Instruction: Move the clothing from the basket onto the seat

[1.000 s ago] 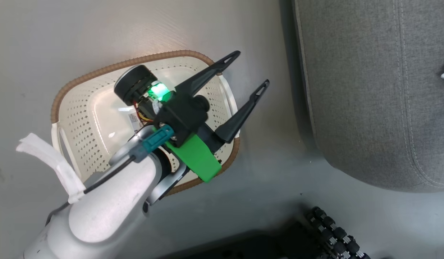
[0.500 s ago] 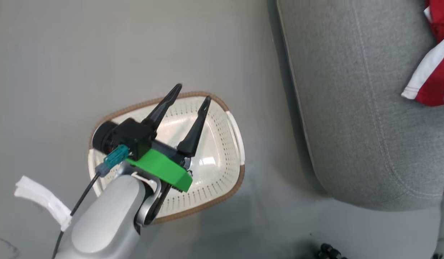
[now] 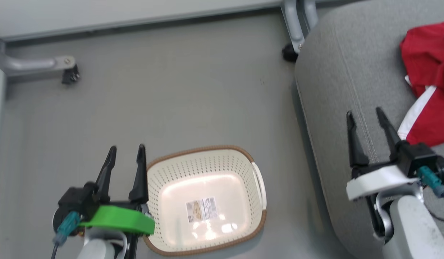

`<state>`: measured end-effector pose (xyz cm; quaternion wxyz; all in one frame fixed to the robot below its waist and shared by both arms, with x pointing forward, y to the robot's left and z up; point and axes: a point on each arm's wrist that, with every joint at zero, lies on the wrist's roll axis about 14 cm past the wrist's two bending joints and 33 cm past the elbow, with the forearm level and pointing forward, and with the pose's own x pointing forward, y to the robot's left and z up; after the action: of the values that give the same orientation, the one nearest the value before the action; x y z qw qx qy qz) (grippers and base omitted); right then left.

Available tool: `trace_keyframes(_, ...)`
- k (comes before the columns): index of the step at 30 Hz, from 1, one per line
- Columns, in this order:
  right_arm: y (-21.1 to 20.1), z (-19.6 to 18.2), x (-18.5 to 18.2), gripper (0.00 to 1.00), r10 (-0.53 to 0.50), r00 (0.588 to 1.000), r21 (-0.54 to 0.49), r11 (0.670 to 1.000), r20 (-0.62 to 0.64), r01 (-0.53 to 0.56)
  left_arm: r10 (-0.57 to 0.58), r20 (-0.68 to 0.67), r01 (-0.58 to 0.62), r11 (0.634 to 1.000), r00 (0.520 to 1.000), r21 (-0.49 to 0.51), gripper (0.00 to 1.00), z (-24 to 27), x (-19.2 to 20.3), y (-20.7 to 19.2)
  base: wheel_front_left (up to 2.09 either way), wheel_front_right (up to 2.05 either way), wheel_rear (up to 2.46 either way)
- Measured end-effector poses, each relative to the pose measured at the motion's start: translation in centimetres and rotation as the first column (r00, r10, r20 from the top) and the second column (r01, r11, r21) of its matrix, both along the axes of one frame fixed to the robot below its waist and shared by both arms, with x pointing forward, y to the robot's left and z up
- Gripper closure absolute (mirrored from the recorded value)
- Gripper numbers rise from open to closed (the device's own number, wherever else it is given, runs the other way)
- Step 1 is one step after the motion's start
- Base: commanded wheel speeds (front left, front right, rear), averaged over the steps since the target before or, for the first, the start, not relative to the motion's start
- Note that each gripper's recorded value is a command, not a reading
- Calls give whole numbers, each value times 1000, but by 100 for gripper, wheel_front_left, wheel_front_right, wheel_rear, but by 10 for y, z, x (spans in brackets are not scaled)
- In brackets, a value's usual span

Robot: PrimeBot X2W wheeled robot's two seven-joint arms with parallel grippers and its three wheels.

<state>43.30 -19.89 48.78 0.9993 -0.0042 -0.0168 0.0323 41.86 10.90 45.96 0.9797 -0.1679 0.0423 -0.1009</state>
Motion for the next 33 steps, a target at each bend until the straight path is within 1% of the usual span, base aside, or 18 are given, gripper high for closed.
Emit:
trace_keyframes(3,23,15,-17,0,62,997,18,998,39,-62,64,46,-65,998,997,20,0,16,-24,23,0,0,0)
trace_keyframes(5,34,25,-29,0,92,993,22,995,68,-94,84,73,-87,996,994,31,0,23,-38,32,0,0,0)
trace_keyframes(9,44,40,-52,0,111,988,33,993,112,-115,116,132,-126,990,984,66,0,39,-64,47,0,0,0)
trace_keyframes(12,53,41,-69,0,128,985,44,990,115,-134,141,146,-154,985,979,77,0,42,-83,57,0,0,0)
trace_keyframes(16,56,47,-82,0,132,982,47,989,136,-139,174,172,-191,978,970,87,0,48,-100,68,0,0,0)
trace_keyframes(21,56,46,-92,0,129,982,50,989,135,-136,164,169,-183,978,972,103,0,45,-111,67,0,0,0)
trace_keyframes(33,50,40,-99,0,114,986,47,992,118,-120,139,167,-156,983,976,99,0,44,-111,59,0,0,0)
